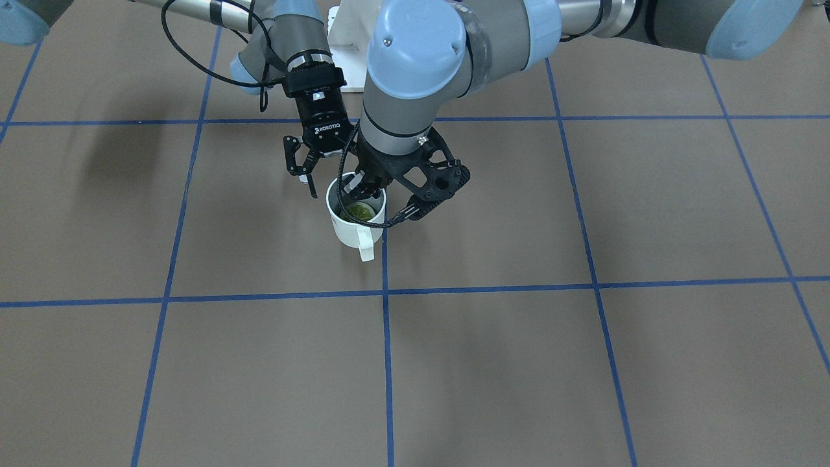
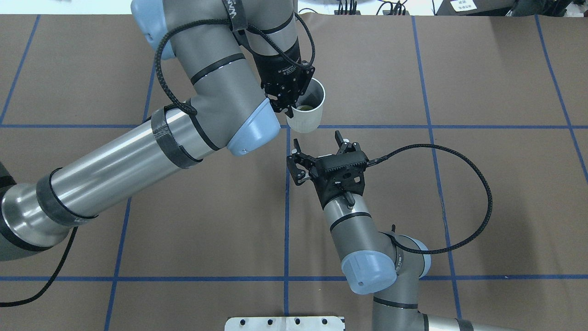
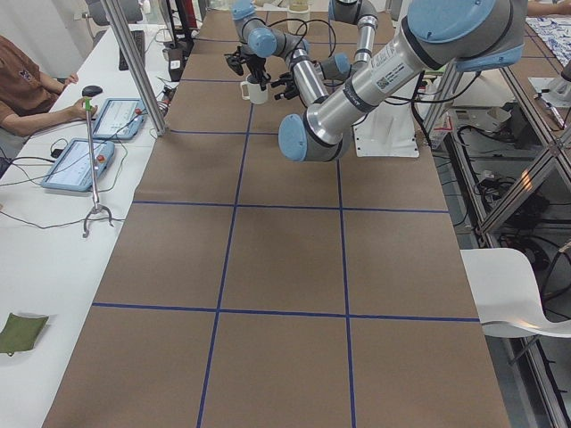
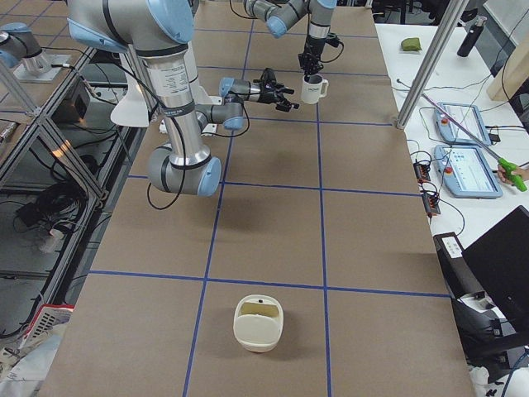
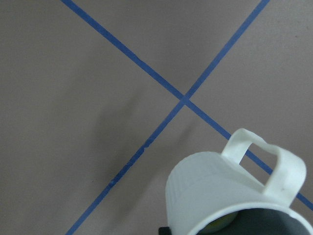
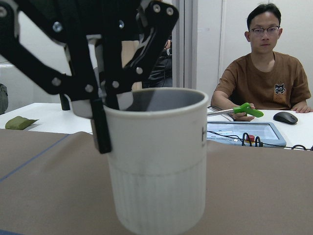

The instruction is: Left arm hands cup to right arm to dump lemon

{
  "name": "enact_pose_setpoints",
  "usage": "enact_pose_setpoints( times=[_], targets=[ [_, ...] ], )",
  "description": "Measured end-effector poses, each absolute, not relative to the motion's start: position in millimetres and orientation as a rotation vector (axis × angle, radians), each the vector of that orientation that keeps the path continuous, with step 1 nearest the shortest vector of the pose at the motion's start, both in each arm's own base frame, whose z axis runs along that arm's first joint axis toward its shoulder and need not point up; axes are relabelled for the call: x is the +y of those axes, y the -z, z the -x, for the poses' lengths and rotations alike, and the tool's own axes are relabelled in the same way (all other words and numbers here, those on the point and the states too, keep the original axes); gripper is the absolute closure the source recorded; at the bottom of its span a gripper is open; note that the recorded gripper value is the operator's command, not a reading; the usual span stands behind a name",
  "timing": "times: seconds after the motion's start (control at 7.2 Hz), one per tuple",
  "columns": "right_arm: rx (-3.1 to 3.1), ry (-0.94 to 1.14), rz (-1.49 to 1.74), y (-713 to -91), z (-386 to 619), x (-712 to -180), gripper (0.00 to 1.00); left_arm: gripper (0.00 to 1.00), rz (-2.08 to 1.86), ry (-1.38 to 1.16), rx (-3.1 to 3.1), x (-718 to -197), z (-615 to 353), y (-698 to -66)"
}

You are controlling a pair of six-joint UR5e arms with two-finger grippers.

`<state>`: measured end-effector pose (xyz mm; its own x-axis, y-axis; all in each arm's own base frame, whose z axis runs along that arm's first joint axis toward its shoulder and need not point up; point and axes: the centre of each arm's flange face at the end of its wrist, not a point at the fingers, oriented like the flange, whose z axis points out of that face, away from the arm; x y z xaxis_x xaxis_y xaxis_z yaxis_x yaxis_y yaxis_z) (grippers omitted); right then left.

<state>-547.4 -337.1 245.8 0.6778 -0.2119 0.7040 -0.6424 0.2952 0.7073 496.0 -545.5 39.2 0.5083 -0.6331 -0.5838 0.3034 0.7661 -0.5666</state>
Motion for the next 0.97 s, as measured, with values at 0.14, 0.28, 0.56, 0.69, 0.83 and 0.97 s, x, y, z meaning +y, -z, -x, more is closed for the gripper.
enact_pose_setpoints(
  times=[0.14,0.28,0.56,0.69,0.83,0.97],
  targets=[
    [-0.817,-0.338,-1.276,-247,547,-339,0.02,1.00,0.420,0.582,0.860,-541,-501,-39],
    [-0.813,-0.339,-1.277,-248,548,-339,0.02,1.00,0.419,0.578,0.858,-538,-504,-37],
    [-0.811,-0.339,-1.278,-248,549,-340,0.02,1.00,0.419,0.567,0.857,-531,-511,-35],
    [-0.812,-0.338,-1.278,-247,549,-340,0.02,1.00,0.420,0.561,0.856,-528,-514,-35],
    [-0.812,-0.337,-1.277,-247,549,-340,0.02,1.00,0.422,0.556,0.854,-524,-517,-34],
    [-0.810,-0.337,-1.277,-248,550,-340,0.02,1.00,0.423,0.552,0.854,-523,-519,-34]
  ],
)
